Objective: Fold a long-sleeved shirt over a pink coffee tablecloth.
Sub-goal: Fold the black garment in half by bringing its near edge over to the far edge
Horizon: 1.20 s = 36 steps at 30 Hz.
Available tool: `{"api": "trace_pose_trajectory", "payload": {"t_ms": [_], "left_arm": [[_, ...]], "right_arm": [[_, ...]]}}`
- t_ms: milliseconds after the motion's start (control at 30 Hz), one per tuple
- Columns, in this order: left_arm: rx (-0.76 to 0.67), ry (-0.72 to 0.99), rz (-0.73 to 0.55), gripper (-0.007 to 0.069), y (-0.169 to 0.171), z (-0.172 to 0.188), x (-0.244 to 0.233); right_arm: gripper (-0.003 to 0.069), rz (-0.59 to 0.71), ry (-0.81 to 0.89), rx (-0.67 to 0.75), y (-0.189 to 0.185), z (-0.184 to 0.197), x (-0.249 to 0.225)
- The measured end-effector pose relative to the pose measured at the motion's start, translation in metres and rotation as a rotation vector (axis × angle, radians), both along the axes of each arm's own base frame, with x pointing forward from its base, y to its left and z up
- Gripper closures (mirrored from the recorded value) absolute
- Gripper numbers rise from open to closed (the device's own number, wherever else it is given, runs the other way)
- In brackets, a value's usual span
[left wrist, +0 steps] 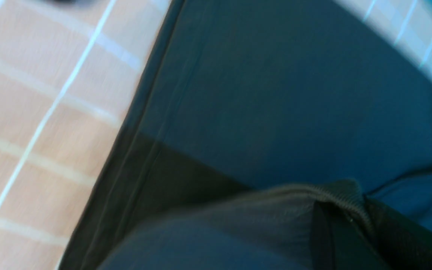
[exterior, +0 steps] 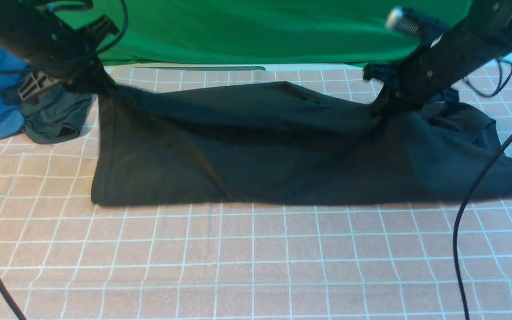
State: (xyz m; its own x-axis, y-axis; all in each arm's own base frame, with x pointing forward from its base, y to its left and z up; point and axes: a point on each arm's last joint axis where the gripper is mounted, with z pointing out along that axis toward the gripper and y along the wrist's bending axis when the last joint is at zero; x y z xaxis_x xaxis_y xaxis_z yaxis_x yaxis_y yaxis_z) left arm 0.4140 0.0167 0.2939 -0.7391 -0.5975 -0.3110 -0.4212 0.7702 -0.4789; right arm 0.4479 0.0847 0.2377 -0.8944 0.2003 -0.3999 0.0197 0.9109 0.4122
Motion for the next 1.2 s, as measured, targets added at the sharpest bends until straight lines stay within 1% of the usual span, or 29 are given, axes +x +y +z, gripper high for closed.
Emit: {"api": "trace_pose_trajectory", "payload": {"t_ms": [200, 267, 367, 467, 533, 600, 633, 667, 700, 733, 767, 800, 833, 933, 967, 1000, 1067, 1133, 1200], "left_arm": [[0.007, -0.077, 0.04, 0.058, 0.003, 0.0, 0.009], [0.009, -0.077, 0.05, 0.058, 0.004, -0.01, 0.016], [0.011, -0.079, 0.062, 0.058, 0.006, -0.021, 0.022], [0.009, -0.107, 0.096, 0.058, 0.008, -0.033, 0.033], [0.005, -0.128, 0.116, 0.058, 0.009, -0.038, 0.038], [-0.011, -0.144, 0.135, 0.058, 0.009, -0.04, 0.041], [-0.021, -0.151, 0.142, 0.058, 0.009, -0.041, 0.042], [-0.024, -0.152, 0.143, 0.058, 0.009, -0.04, 0.042], [-0.026, -0.155, 0.142, 0.058, 0.009, -0.041, 0.042], [-0.024, -0.156, 0.137, 0.058, 0.008, -0.041, 0.042], [-0.022, -0.158, 0.136, 0.058, 0.008, -0.041, 0.042], [-0.021, -0.159, 0.134, 0.058, 0.008, -0.04, 0.042], [-0.02, -0.16, 0.133, 0.058, 0.008, -0.04, 0.042], [-0.019, -0.163, 0.13, 0.058, 0.008, -0.04, 0.043], [-0.019, -0.163, 0.129, 0.058, 0.008, -0.04, 0.043], [-0.019, -0.163, 0.129, 0.058, 0.008, -0.04, 0.043], [-0.019, -0.163, 0.129, 0.058, 0.008, -0.04, 0.043], [-0.019, -0.162, 0.129, 0.058, 0.008, -0.04, 0.043], [-0.017, -0.157, 0.122, 0.058, 0.008, -0.041, 0.042]], "right_arm": [[0.0607, -0.014, -0.004, 0.011, -0.002, -0.009, 0.022], [0.0606, -0.021, 0.001, 0.017, -0.001, -0.019, 0.033], [0.0595, -0.031, -0.017, 0.02, 0.0, -0.023, 0.04], [0.0535, -0.058, -0.067, 0.023, -0.001, -0.03, 0.051], [0.0466, -0.072, -0.095, 0.019, -0.002, -0.032, 0.054], [0.0372, -0.068, -0.116, 0.007, -0.002, -0.032, 0.056], [0.0323, -0.041, -0.125, -0.009, -0.002, -0.032, 0.056], [0.031, -0.027, -0.127, -0.017, -0.002, -0.032, 0.056], [0.0281, 0.032, -0.139, -0.049, -0.002, -0.03, 0.055], [0.0279, 0.081, -0.139, -0.072, -0.002, -0.028, 0.053], [0.0286, 0.115, -0.139, -0.086, -0.001, -0.027, 0.051], [0.0316, 0.167, -0.151, -0.107, 0.001, -0.021, 0.049], [0.0365, 0.222, -0.168, -0.131, 0.004, -0.015, 0.046], [0.0503, 0.302, -0.201, -0.161, 0.013, -0.009, 0.042], [0.0566, 0.328, -0.211, -0.17, 0.018, -0.009, 0.041], [0.0598, 0.353, -0.229, -0.181, 0.025, -0.009, 0.041], [0.0617, 0.388, -0.268, -0.204, 0.032, -0.009, 0.042], [0.0618, 0.44, -0.315, -0.24, 0.039, -0.013, 0.044], [0.0603, 0.509, -0.38, -0.296, 0.046, -0.018, 0.047]]}}
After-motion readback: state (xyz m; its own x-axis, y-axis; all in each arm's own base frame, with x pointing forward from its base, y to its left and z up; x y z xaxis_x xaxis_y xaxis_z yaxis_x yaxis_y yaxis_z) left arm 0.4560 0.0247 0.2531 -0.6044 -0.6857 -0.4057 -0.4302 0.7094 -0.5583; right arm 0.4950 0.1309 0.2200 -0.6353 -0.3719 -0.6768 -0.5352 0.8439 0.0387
